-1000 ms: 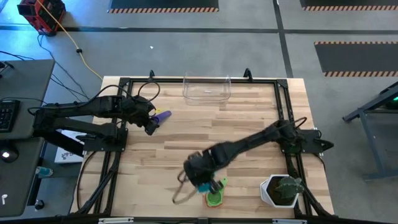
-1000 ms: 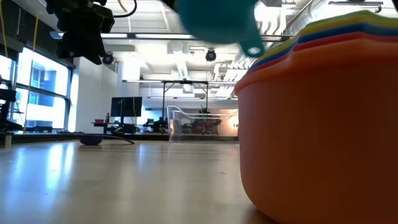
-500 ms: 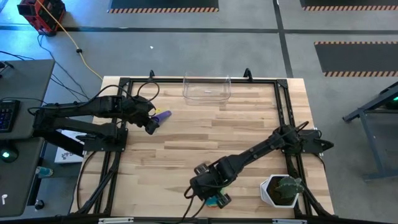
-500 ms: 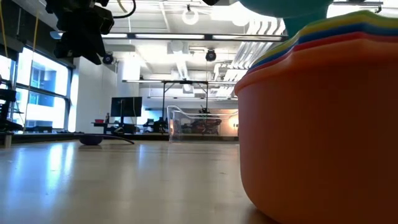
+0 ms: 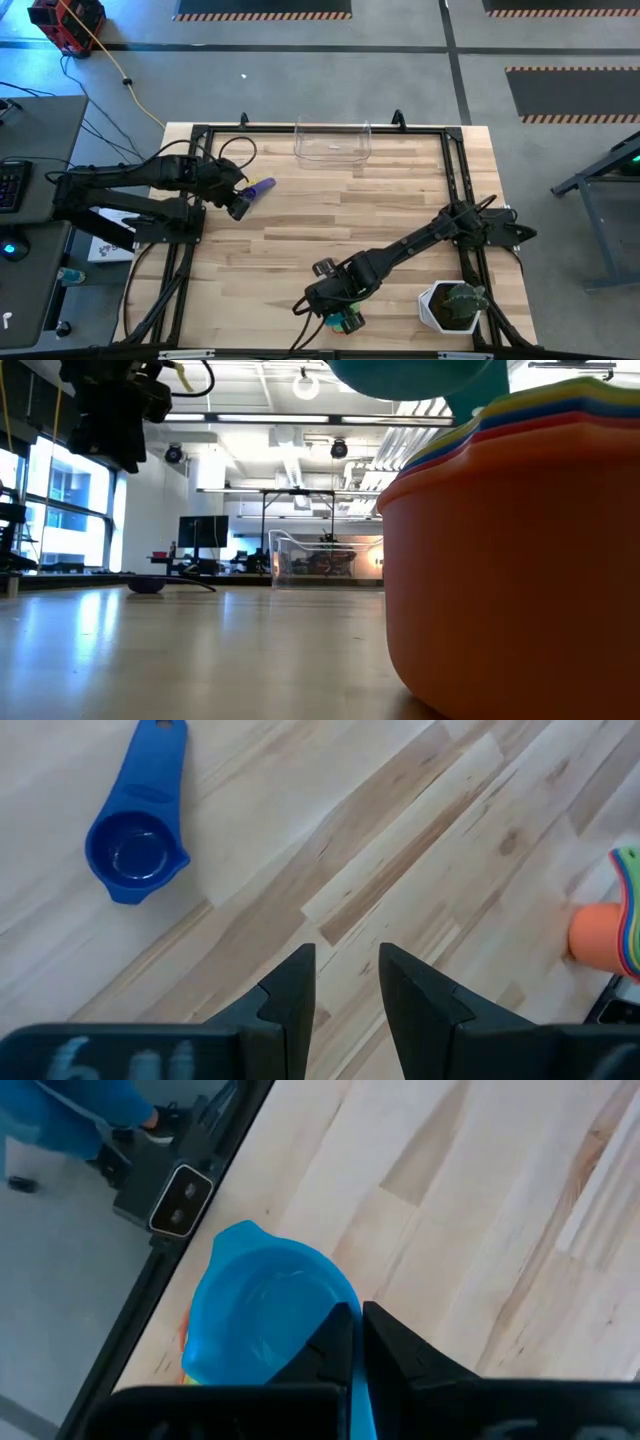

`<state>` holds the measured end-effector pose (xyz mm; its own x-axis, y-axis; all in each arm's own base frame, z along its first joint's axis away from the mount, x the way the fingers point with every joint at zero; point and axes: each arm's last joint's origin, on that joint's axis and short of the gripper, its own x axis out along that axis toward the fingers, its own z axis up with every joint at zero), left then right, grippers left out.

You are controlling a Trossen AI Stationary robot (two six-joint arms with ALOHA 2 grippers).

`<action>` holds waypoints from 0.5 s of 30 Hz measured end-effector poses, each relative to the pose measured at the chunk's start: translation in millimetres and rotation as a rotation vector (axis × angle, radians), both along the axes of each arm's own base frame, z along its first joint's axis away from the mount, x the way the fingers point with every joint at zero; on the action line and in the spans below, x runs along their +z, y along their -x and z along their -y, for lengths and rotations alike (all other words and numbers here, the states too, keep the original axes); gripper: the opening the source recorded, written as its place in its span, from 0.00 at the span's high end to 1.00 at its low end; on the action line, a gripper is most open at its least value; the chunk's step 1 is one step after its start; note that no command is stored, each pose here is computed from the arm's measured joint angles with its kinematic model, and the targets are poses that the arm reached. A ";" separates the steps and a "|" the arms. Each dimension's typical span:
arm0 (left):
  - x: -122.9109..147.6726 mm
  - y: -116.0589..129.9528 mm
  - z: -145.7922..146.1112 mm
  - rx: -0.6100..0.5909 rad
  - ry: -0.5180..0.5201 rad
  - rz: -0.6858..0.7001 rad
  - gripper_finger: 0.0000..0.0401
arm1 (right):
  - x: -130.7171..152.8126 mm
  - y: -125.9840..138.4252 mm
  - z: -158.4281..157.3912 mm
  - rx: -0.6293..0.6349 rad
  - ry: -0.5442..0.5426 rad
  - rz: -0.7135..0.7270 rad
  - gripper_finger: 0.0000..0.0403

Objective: Nest measuring cups in basket
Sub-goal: Stack the light blue measuring cup on the green measuring cup

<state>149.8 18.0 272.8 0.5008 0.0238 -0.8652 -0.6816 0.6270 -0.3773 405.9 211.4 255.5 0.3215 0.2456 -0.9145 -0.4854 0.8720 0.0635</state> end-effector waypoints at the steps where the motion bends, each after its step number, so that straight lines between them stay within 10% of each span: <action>1: 0.0 -0.2 0.5 -0.003 0.000 0.000 0.74 | -3.5 -1.0 1.4 -0.002 -0.003 0.004 1.00; 15: 0.1 -0.5 2.6 -0.013 -0.010 0.001 0.74 | -6.8 21.4 12.5 -0.100 -0.063 0.060 1.00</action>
<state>150.3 15.4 272.9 0.5019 0.0261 -0.8645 -0.6730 0.6395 -0.3715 384.5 199.0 248.7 0.4010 0.2661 -0.8766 -0.4006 0.9115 0.0934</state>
